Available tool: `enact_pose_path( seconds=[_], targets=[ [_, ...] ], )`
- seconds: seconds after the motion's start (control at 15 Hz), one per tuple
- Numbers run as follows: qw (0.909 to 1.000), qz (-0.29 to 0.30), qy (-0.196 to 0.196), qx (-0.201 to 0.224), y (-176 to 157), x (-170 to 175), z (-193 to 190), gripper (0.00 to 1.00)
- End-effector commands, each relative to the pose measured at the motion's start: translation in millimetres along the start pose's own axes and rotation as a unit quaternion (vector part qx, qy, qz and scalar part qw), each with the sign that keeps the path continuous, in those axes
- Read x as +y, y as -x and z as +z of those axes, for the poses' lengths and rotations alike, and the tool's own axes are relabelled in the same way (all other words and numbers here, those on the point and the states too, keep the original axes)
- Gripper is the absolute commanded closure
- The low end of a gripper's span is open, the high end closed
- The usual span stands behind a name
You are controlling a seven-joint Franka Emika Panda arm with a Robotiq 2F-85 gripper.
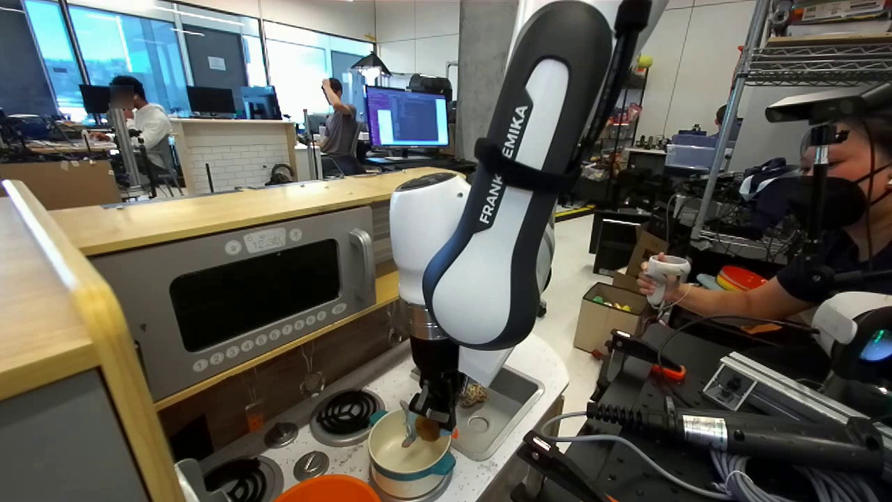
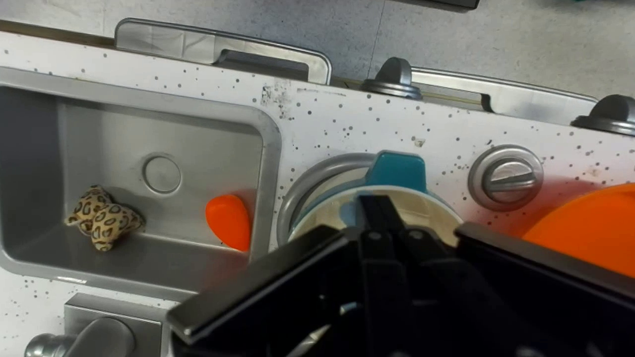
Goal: Pick the blue and brown object in the sink and put it in the pot on the stove
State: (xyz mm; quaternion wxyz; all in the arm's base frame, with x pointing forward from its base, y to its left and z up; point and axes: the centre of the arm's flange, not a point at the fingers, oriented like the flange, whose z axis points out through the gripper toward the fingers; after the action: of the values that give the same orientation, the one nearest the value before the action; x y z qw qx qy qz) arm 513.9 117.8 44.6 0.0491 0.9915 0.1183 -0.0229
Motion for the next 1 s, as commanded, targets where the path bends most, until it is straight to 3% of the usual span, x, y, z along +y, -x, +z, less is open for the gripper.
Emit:
enact_pose_path(
  seconds=[0.0, 0.07, 0.2, 0.53, 0.8, 0.93],
  targets=[
    [0.9999, 0.006, 0.008, -0.008, -25, -9, 14, 1.0],
    [0.9999, 0.004, 0.008, -0.012, -27, -10, 16, 0.74],
    [0.9998, -0.001, 0.012, -0.012, -30, -13, 19, 0.66],
    [1.0, -0.005, -0.001, 0.0, -20, -11, 3, 0.3],
    [0.9995, 0.011, 0.003, 0.031, 7, 20, -21, 0.01],
    [0.9987, 0.029, 0.006, 0.043, 26, 43, -34, 0.0]
  ],
)
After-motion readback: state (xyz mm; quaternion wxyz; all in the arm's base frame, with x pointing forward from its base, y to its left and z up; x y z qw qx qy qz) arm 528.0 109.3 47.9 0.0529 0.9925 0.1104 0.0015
